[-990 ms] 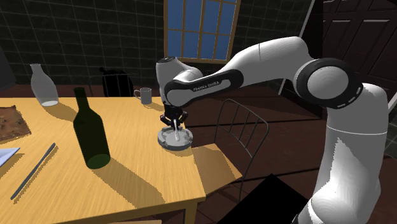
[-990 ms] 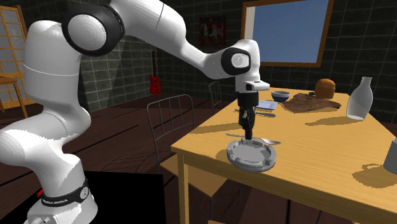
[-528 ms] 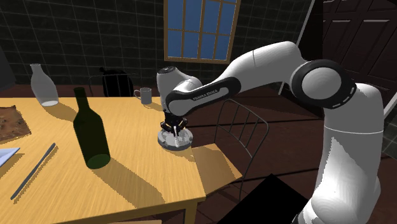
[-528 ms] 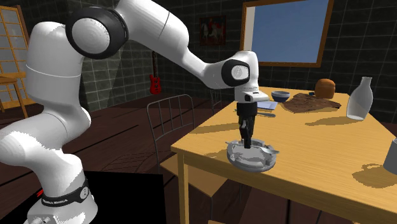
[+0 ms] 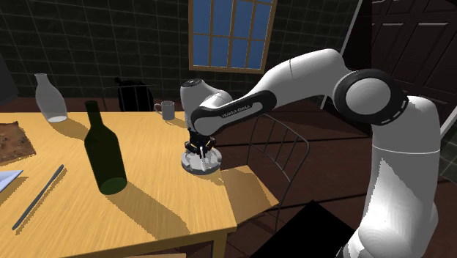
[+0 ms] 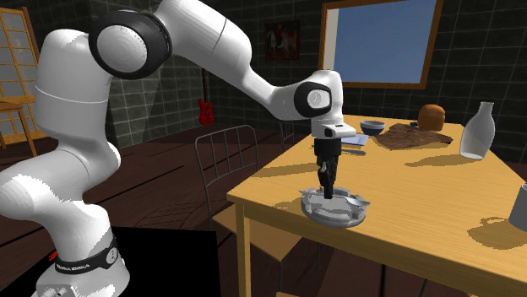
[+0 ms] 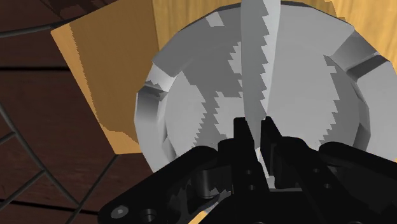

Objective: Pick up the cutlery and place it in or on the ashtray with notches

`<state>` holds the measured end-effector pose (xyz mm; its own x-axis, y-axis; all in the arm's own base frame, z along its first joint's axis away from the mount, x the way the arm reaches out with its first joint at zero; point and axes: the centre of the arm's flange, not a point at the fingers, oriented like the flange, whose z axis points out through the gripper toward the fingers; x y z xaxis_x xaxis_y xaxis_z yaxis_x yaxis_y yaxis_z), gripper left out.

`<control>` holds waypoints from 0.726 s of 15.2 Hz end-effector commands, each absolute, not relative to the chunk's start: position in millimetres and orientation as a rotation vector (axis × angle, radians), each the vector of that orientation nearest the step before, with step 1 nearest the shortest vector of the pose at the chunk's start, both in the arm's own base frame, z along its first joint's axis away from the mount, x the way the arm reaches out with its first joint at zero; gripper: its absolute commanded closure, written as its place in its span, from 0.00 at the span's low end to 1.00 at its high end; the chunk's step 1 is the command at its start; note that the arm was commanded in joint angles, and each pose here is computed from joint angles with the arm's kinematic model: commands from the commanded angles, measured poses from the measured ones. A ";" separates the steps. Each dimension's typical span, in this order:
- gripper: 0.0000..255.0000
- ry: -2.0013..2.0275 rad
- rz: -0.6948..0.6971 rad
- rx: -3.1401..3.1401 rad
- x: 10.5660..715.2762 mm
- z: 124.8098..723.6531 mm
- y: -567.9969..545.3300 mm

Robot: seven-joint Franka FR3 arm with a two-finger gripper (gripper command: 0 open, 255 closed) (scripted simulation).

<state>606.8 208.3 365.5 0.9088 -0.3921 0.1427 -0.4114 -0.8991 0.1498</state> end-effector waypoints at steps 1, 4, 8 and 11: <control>0.00 -0.614 0.161 2.895 606.7 364.8 208.2; 0.00 -0.614 0.161 2.895 606.8 364.7 208.4; 0.00 -0.614 0.161 2.895 604.9 390.6 213.4; 0.00 -0.614 0.161 2.895 603.3 413.7 218.0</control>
<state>603.1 216.3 409.1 0.9088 -0.3920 0.1428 -0.4114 -0.8992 0.1494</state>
